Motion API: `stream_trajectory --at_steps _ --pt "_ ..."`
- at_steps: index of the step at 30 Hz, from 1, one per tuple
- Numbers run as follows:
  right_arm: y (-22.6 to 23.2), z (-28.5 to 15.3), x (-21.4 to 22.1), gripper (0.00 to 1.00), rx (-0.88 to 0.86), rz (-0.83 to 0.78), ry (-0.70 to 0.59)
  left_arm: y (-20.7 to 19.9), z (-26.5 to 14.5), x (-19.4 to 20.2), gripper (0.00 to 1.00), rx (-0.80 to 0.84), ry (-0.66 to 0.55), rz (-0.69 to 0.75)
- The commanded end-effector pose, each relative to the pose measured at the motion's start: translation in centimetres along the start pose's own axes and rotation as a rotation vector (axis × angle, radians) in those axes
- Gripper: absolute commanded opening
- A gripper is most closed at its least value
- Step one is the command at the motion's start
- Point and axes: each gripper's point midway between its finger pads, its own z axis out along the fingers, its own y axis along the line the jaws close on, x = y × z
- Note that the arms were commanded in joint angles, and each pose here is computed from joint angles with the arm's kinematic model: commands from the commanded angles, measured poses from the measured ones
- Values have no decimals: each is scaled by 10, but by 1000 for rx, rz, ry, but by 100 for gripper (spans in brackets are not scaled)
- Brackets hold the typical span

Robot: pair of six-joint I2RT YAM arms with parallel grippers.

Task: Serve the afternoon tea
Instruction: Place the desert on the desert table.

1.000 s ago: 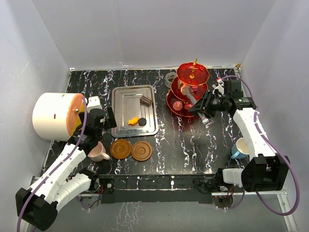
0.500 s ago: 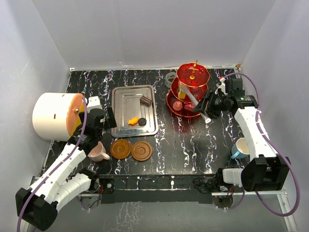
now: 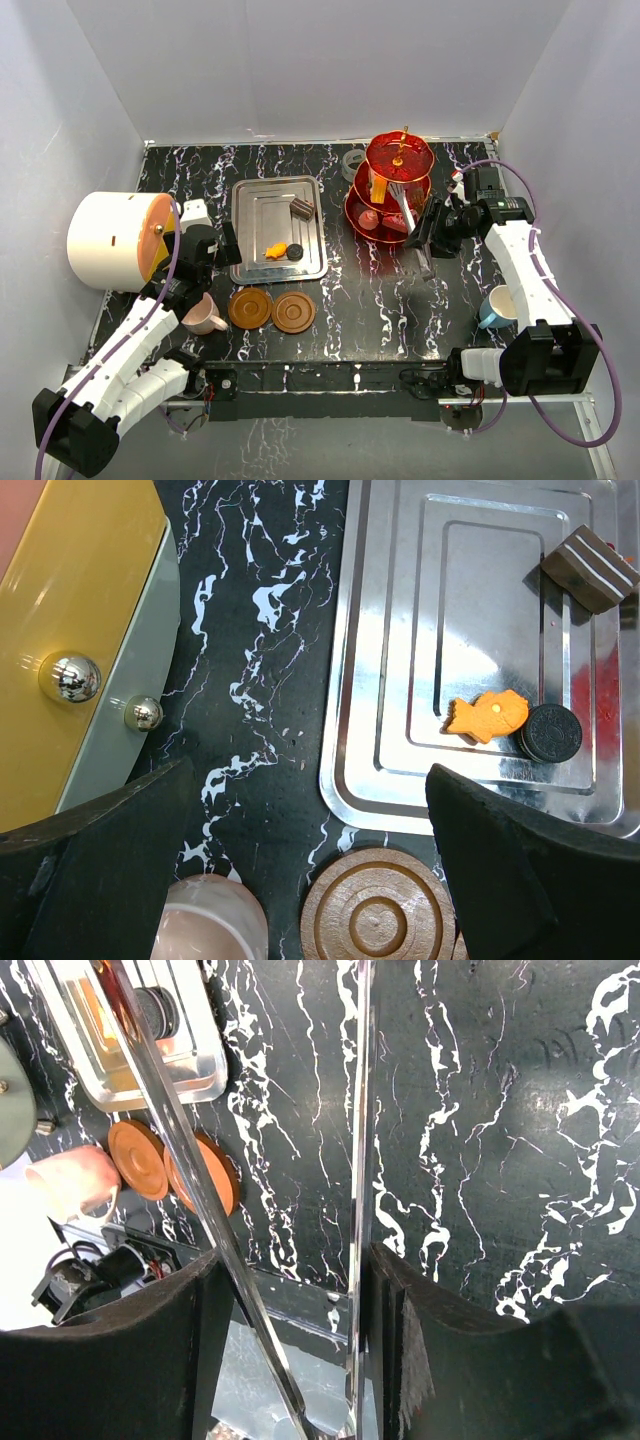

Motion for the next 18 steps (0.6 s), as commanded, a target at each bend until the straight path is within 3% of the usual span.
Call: stream_trajectory --at_steps 1,8,18 --pt "15 -20 -7 49 -33 -54 -51 -1 -2 -6 99 4 -14 -1" --pt "19 -29 17 45 -71 -94 49 -2 -1 -5 99 12 -10 0" --pt "36 -44 30 44 -165 -153 63 -4 -2 -5 99 22 -6 -3"
